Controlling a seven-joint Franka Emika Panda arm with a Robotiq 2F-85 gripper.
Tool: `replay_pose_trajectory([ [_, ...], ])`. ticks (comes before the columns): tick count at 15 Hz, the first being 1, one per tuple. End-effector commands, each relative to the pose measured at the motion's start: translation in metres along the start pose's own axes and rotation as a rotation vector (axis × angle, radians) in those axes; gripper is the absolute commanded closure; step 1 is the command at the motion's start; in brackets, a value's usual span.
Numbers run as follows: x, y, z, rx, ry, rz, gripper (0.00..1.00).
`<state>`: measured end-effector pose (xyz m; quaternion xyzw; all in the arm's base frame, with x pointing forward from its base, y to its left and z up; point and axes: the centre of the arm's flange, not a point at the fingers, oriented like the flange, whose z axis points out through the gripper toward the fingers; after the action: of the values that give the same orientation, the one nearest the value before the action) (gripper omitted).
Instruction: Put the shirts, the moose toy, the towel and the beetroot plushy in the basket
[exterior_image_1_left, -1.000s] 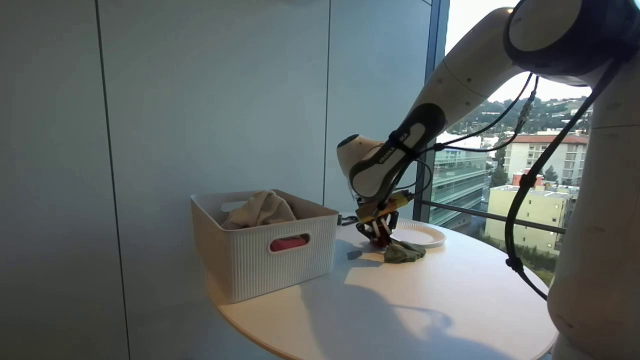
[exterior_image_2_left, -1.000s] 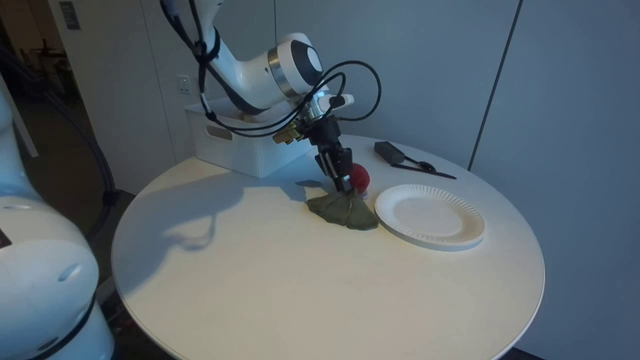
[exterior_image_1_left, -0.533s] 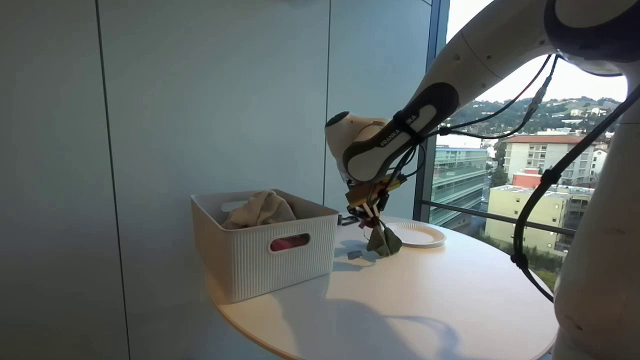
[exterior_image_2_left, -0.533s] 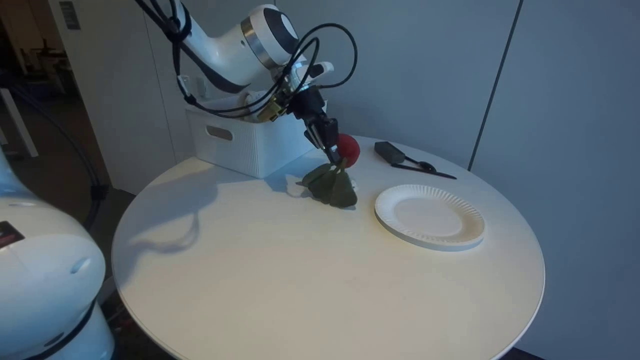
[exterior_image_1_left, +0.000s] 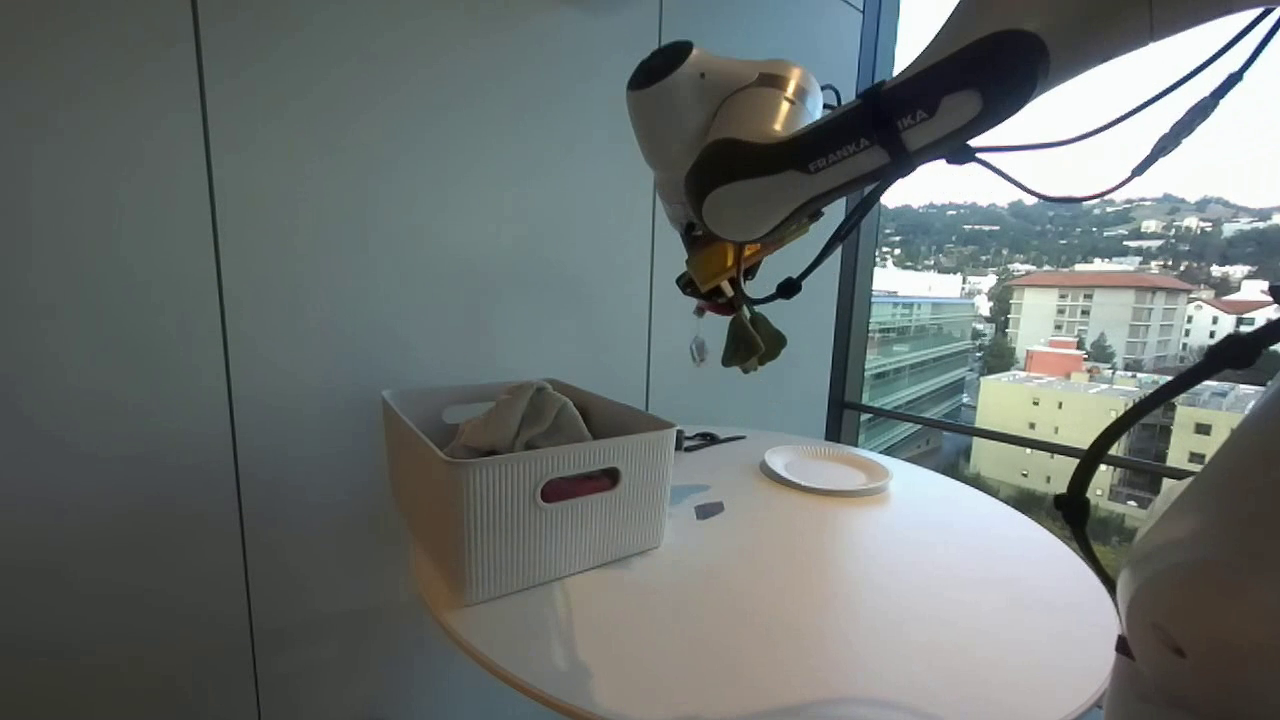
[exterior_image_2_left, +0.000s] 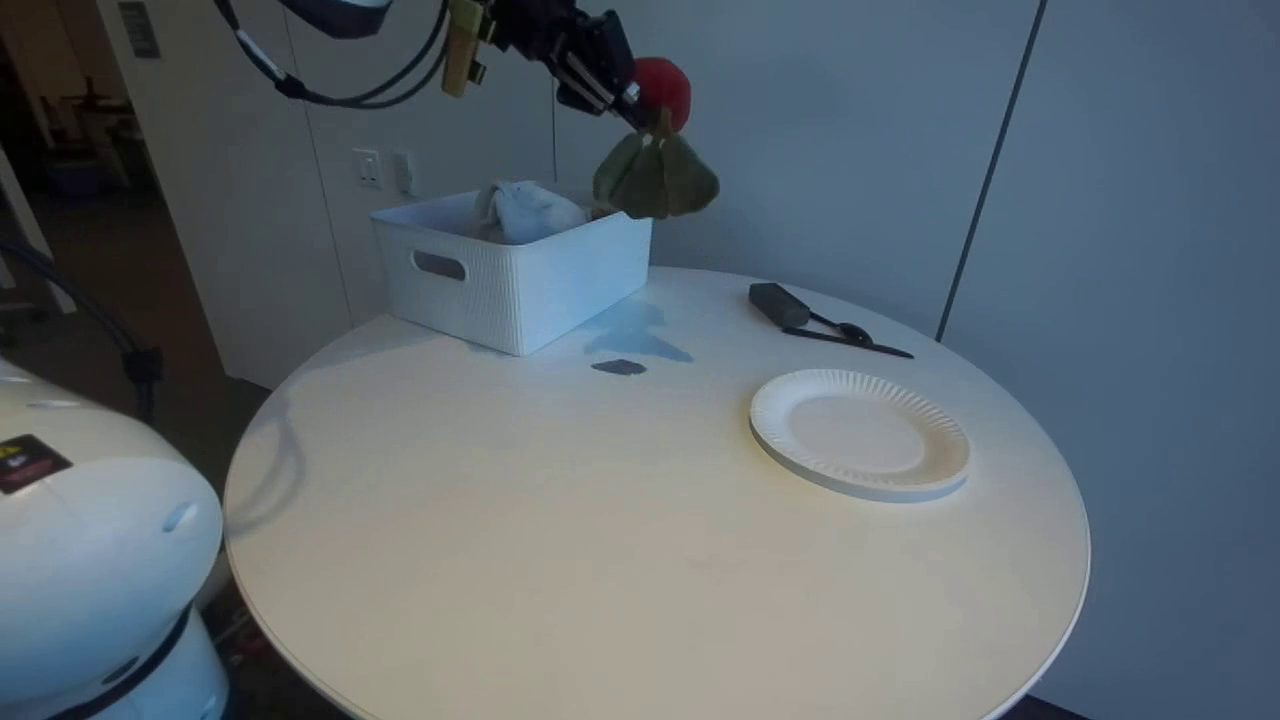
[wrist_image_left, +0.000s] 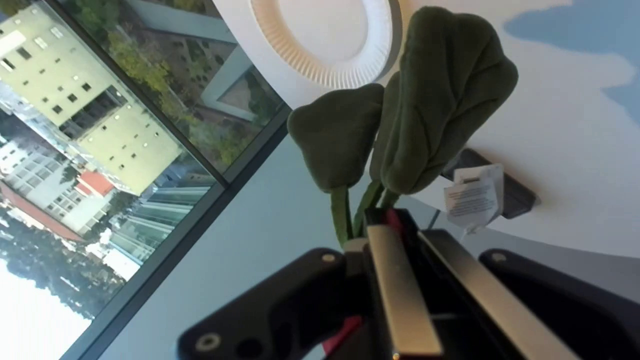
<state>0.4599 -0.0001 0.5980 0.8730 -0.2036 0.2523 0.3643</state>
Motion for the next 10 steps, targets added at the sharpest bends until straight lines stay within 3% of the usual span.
replay_pose_trajectory([
  [1,0.027,0.000,-0.098,0.084,0.166,-0.089,0.93],
  [5,0.048,-0.037,-0.157,0.226,0.344,-0.186,0.93],
  [10,0.062,-0.113,-0.143,0.487,0.458,-0.275,0.94],
])
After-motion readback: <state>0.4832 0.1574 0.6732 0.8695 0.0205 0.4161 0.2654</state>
